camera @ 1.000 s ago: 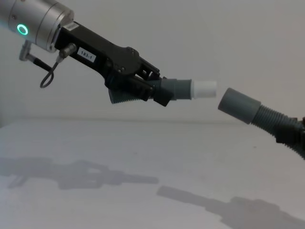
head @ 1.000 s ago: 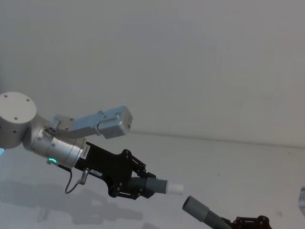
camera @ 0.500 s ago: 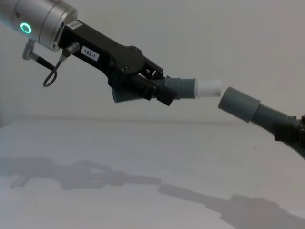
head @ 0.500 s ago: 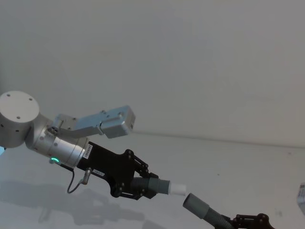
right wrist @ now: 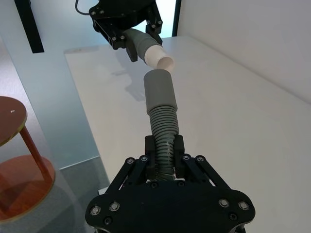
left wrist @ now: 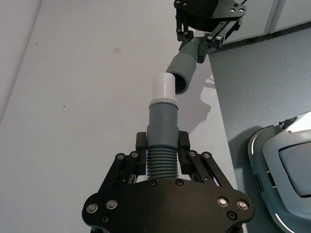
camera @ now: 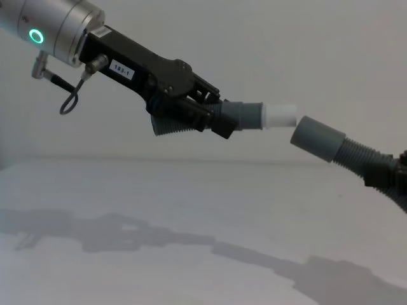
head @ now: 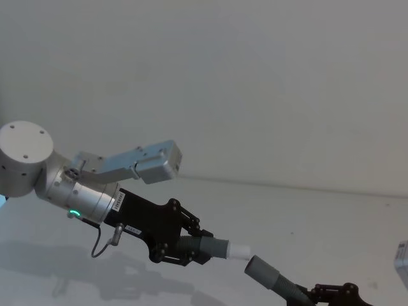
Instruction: Use both hands to pick up one end of the pipe from the table, align the ends, and insert them.
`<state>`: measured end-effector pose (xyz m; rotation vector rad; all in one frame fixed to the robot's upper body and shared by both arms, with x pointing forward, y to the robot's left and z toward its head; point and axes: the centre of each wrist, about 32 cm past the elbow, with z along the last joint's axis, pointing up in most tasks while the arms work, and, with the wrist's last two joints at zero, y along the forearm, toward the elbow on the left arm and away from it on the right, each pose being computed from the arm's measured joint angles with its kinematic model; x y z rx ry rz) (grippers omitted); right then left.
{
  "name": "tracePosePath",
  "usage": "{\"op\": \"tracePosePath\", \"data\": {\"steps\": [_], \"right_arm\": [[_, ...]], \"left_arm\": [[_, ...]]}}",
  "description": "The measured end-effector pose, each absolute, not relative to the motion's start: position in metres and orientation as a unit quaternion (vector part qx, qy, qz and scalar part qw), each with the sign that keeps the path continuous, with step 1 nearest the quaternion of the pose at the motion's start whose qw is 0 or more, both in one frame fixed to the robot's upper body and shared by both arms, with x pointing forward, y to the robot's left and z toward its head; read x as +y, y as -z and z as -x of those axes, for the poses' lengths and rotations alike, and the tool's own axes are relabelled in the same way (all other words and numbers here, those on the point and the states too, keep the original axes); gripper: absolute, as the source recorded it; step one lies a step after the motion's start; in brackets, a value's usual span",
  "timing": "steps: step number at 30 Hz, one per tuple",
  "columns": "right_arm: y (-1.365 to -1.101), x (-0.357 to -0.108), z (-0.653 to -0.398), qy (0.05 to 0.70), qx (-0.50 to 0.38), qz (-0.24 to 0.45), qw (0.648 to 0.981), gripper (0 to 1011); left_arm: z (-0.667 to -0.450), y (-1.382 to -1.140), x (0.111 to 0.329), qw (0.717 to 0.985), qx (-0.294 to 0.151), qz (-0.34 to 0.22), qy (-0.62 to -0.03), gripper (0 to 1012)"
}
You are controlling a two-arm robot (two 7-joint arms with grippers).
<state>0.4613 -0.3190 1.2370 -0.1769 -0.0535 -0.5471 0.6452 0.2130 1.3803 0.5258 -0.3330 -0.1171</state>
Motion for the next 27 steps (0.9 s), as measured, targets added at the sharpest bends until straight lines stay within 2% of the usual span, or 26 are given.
{"op": "tracePosePath", "data": {"steps": [27], "right_arm": [[-1.2435,-0.3214,-0.4636,0.259,-0.017,0.076,0.963,185]], "left_arm": [[-0.6529,-1.3755,0.215,0.952,-0.161,-0.254,0.058,339]]}}
